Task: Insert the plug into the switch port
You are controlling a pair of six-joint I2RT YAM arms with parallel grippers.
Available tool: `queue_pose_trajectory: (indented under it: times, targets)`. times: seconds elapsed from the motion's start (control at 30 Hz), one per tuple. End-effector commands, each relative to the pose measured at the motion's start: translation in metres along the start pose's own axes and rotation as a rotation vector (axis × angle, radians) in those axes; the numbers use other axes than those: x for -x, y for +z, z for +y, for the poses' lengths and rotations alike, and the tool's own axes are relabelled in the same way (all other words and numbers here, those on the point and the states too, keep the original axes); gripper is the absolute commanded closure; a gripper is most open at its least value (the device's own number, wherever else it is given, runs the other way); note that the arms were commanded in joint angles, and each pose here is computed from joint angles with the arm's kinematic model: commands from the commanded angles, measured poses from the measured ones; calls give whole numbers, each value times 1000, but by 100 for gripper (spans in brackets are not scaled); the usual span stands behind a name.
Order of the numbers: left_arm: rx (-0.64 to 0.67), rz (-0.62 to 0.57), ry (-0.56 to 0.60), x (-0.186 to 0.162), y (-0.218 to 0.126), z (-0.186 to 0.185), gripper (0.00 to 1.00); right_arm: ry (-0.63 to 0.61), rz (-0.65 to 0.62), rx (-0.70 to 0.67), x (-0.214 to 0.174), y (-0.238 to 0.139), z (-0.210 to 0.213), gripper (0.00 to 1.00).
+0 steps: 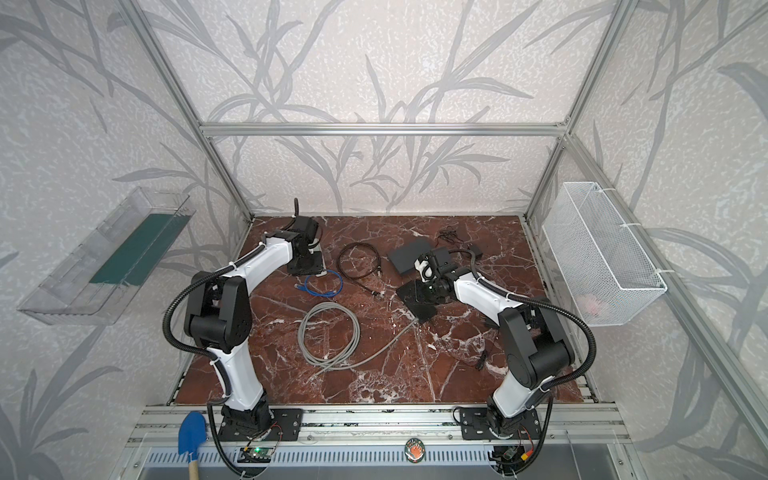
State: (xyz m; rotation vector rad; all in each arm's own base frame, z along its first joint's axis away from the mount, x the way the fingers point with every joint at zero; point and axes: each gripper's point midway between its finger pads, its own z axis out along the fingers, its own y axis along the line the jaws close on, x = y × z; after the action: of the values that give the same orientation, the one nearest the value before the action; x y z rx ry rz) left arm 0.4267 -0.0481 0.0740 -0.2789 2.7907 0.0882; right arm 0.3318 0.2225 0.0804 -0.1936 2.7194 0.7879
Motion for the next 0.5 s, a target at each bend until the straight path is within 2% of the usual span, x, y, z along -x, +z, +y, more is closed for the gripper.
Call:
queue_pose_trajectory:
  times: [0.0, 0.3, 0.47]
  targets:
    - [-41, -5, -186, -4, 2, 13, 54, -14, -13, 14, 12, 2, 10, 53]
    - [-79, -63, -467, -6, 2, 41, 53, -22, 29, 19, 15, 16, 17, 53]
    - [-110, -59, -553, -2, 13, 38, 50, -29, 39, 26, 20, 18, 21, 53]
